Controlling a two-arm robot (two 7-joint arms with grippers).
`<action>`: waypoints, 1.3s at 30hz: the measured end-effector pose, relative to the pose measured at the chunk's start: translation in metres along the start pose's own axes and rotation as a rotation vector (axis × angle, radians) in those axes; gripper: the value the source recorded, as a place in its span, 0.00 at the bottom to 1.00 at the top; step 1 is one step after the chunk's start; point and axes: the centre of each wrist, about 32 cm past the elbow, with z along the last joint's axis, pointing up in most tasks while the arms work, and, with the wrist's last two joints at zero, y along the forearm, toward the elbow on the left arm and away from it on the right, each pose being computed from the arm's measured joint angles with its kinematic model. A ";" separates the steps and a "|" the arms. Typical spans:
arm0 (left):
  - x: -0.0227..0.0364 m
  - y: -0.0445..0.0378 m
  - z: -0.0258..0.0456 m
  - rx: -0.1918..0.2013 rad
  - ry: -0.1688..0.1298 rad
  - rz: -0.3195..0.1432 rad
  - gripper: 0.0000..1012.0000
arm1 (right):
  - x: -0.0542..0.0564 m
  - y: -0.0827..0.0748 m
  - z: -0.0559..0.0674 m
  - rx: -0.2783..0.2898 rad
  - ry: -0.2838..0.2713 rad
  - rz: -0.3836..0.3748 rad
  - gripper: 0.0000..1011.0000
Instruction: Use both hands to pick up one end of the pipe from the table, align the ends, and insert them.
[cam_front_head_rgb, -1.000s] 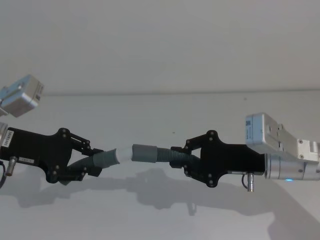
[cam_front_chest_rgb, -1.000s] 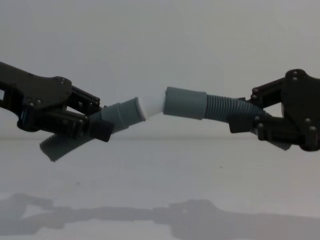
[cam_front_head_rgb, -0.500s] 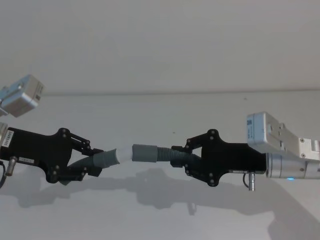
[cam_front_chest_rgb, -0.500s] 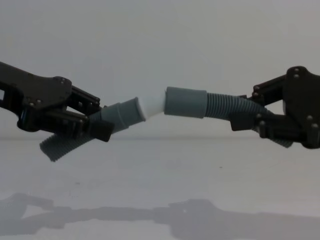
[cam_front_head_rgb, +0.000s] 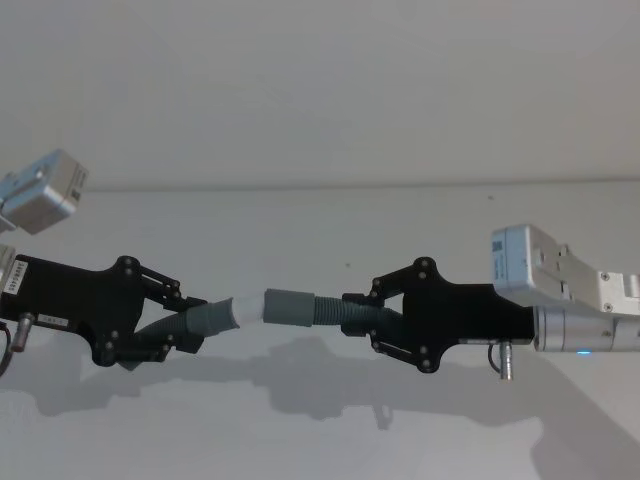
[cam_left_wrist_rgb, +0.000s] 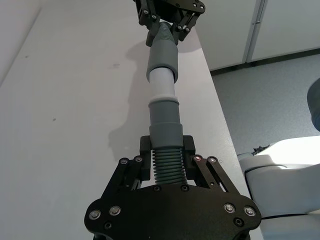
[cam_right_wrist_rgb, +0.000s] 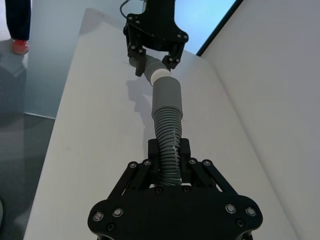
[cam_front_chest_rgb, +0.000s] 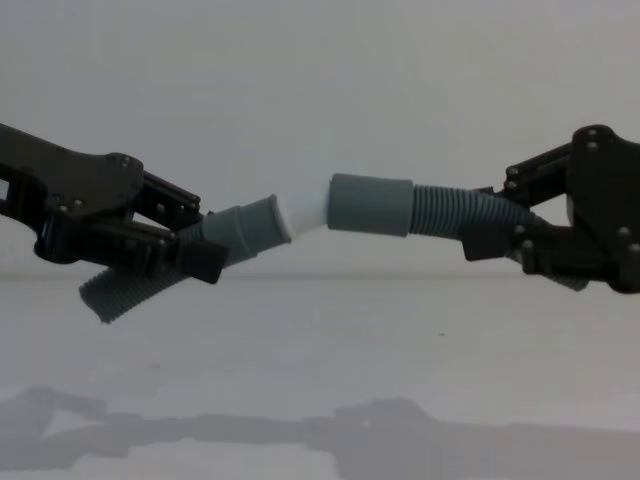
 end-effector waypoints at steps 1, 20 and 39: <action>0.0000 0.0000 0.0000 0.000 0.000 0.000 0.33 | 0.000 0.000 0.000 0.000 0.000 0.000 0.20; 0.0000 0.0000 0.0000 0.000 0.000 0.000 0.33 | 0.010 0.004 0.010 -0.008 -0.053 0.059 0.20; 0.0000 0.0000 0.0000 0.000 0.000 0.000 0.33 | 0.013 0.006 0.012 -0.004 -0.069 0.030 0.20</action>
